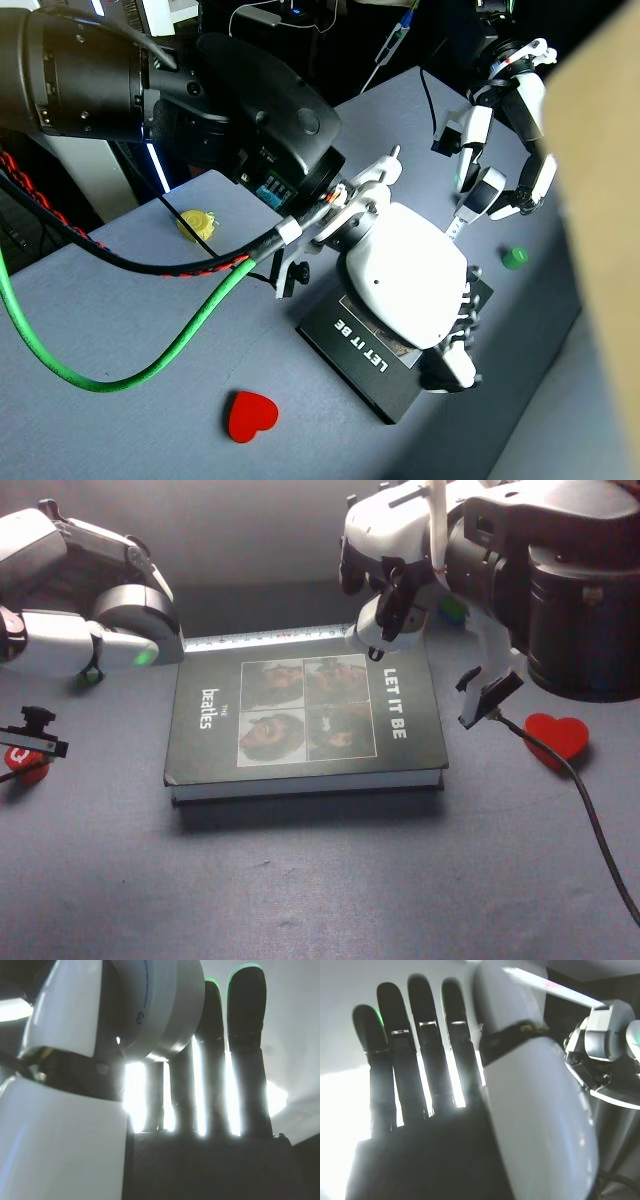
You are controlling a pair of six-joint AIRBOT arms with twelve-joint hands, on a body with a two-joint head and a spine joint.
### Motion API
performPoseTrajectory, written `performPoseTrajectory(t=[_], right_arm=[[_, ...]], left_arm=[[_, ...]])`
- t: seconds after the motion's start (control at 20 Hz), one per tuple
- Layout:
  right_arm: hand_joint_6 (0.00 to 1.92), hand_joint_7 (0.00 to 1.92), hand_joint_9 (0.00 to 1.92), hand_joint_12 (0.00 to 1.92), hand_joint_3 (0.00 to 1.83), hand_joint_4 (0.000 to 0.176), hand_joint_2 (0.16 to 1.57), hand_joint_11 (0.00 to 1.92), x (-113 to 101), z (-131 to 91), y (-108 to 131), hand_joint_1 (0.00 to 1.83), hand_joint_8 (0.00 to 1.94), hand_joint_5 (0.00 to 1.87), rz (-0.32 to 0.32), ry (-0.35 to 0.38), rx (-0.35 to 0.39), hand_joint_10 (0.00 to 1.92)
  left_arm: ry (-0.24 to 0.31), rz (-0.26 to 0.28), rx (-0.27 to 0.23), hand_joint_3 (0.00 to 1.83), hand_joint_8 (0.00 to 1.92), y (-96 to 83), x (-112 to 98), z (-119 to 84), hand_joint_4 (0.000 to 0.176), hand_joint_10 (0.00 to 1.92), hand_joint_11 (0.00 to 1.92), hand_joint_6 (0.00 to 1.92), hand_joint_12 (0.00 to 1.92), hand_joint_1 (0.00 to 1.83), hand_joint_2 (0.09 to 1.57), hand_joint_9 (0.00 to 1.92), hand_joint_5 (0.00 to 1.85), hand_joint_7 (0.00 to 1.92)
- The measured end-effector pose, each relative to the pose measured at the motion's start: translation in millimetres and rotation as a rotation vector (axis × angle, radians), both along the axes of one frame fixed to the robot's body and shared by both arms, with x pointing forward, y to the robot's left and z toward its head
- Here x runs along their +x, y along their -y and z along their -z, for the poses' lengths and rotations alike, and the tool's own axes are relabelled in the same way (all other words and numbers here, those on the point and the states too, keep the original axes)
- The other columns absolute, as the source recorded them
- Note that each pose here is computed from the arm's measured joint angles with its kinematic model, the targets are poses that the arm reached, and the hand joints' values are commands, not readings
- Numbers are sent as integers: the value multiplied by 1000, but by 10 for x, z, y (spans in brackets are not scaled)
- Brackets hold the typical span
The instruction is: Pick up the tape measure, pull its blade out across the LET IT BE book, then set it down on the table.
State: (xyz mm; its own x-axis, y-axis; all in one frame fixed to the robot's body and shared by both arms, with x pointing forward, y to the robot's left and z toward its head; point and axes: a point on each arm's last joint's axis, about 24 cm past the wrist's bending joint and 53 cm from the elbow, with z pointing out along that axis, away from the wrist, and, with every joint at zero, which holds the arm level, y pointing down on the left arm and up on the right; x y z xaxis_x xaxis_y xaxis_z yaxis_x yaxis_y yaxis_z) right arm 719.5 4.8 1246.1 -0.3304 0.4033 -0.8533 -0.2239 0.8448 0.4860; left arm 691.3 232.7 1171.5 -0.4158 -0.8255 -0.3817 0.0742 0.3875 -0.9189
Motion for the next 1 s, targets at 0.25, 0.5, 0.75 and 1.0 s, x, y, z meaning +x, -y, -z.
performPoseTrajectory(t=[0.25,0.5,0.75,1.0], right_arm=[[0,816,700,1119,1,0,1092,306,-22,23,-13,862,5,662,0,-1,-8,223],[2,821,719,1130,1,0,1092,319,-42,48,-55,862,6,666,-6,-7,-8,216],[5,831,727,1136,1,0,1093,324,-40,39,-56,863,9,674,-6,-3,-9,213],[6,838,735,1140,0,0,1092,324,-36,33,-51,864,9,681,-4,1,-11,207]], left_arm=[[0,-8,-14,4,1140,-11,12,-20,0,1387,850,977,1217,1366,1157,829,805,941],[-1,-4,-17,0,1066,14,12,-14,0,1341,857,882,1240,1377,1132,899,864,991],[-1,-6,-19,0,1093,10,14,-16,0,1358,859,868,1244,1375,1137,886,867,975],[-1,-6,-19,0,1139,10,14,-16,0,1375,854,947,1237,1368,1153,845,826,935]])
